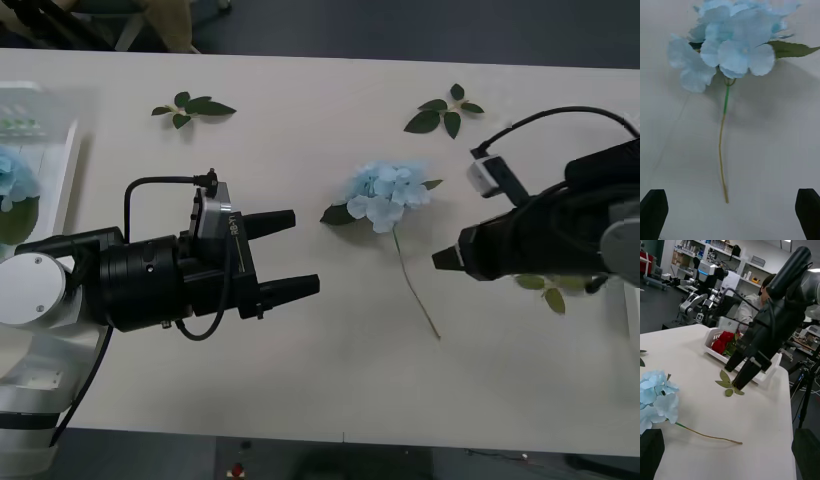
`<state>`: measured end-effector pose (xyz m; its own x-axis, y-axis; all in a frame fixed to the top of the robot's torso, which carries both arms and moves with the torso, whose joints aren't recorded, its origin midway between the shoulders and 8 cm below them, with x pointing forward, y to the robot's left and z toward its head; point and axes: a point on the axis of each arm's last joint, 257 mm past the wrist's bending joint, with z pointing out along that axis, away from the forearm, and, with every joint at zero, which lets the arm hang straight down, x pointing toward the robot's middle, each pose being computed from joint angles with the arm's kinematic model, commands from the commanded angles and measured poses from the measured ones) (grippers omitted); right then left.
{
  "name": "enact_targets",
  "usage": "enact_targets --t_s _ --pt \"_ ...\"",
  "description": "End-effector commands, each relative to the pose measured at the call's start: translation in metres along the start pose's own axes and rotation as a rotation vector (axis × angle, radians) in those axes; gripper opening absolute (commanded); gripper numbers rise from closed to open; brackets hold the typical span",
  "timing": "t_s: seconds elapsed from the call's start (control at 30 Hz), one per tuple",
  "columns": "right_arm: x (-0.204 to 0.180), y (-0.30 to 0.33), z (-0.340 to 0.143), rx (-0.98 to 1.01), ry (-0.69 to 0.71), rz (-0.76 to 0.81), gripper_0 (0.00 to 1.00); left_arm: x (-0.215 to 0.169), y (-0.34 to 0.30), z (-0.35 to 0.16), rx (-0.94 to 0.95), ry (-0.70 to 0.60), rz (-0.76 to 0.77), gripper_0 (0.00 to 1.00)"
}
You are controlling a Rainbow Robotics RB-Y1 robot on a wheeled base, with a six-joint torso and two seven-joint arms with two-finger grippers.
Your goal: Put the red flowers into the right box and the blue flowers into the left box
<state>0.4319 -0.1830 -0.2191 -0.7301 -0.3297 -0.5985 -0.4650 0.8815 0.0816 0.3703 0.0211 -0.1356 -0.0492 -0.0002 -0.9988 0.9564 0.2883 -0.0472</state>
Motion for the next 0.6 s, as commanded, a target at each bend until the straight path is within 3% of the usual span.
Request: enact_targets --t_s 0.03,0.33,0.6 --pt "-0.036 0.016 0.03 0.013 -0.062 0.027 0.99 -0.011 -0.003 0.005 0.022 -0.011 -0.012 1.0" --pt "-0.061 0.037 0.097 0.014 -0.062 0.098 0.99 -0.011 -0.003 0.005 0.022 -0.011 -0.012 1.0" --pt "-0.06 0.024 0.128 0.062 -0.024 0.119 1.0 -0.011 -0.003 0.005 0.022 -0.011 -0.012 1.0"
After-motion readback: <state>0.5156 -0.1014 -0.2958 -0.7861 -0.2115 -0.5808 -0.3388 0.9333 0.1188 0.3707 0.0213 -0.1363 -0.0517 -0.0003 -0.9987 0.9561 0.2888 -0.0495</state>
